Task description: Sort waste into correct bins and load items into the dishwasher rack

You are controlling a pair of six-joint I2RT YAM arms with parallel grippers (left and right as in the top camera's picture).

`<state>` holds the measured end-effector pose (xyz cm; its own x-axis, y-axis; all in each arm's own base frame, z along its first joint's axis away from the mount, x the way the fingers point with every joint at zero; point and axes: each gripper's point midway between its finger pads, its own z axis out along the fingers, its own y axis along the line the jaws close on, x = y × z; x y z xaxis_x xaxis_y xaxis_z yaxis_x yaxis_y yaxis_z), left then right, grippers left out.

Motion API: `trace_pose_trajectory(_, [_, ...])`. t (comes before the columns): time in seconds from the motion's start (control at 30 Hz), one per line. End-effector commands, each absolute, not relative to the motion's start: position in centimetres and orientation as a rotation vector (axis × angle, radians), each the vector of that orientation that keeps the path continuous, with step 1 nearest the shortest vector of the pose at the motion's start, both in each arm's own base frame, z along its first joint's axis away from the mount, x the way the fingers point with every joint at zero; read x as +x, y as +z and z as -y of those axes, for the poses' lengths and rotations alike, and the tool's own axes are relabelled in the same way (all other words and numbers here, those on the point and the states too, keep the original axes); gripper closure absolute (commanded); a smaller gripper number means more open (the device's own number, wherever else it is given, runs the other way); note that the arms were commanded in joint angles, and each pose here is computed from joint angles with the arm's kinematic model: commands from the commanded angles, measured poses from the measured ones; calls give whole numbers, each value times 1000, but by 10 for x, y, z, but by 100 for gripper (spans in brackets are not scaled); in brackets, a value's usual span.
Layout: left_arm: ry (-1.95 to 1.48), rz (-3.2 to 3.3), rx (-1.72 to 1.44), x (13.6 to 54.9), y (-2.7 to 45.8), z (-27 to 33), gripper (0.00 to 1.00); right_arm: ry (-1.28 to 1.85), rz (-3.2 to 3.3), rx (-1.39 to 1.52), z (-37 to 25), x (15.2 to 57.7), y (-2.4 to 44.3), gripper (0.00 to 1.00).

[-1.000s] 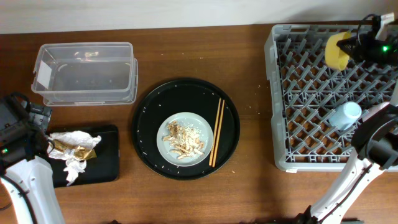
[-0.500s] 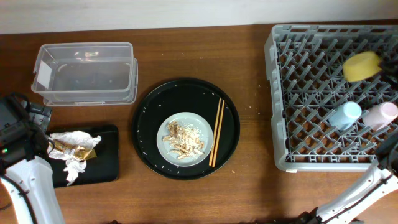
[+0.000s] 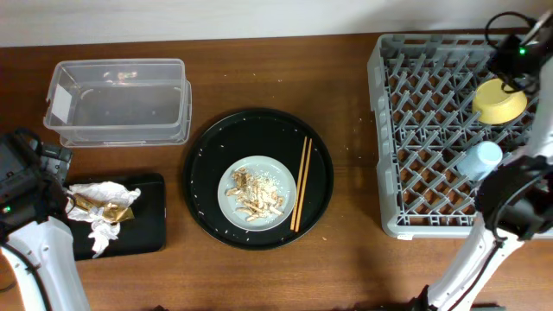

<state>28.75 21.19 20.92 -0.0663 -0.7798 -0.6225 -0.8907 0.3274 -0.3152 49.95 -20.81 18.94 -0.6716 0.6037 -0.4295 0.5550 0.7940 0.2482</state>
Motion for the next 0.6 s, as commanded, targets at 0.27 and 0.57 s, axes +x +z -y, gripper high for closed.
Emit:
trace_pose_trajectory(0.27, [203,-1863,-1464,287,212,-213,1,-197,-2593,1090,265,469,116,96])
trace_pose_trajectory(0.57, [203,-1863,-1464,287,212,-213,1,-258,-2455,1205,312,430,180,95])
